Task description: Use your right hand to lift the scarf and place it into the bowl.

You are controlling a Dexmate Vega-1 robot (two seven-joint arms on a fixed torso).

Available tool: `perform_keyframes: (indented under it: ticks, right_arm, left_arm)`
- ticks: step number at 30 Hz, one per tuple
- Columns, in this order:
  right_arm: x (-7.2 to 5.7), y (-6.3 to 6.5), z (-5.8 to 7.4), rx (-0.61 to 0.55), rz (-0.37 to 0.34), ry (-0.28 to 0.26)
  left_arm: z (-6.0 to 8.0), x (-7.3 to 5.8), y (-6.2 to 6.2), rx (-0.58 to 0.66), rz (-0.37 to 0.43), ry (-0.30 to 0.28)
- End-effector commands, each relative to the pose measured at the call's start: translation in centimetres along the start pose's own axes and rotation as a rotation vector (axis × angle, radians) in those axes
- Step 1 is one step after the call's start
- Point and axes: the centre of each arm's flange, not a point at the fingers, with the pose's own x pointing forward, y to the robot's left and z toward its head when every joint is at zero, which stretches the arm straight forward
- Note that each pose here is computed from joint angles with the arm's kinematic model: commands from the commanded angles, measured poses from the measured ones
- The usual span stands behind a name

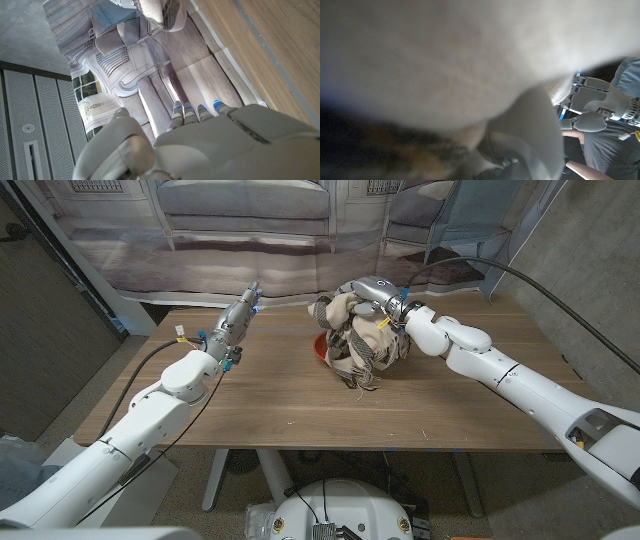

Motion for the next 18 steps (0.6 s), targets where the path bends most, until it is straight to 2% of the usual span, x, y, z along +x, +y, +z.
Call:
perform_keyframes:
  ticks: [1,18]
  right_arm:
    - [0.3,1.4,-0.8,-0.008,0.038,0.022]
    - [-0.2,3.5,-1.5,0.003,0.057,0.050]
  left_arm:
    - [0.2,-0.6,-0.2,0.003,0.008,-0.002]
    - [0.2,-1.3,0.0,0.003,0.021,-0.001]
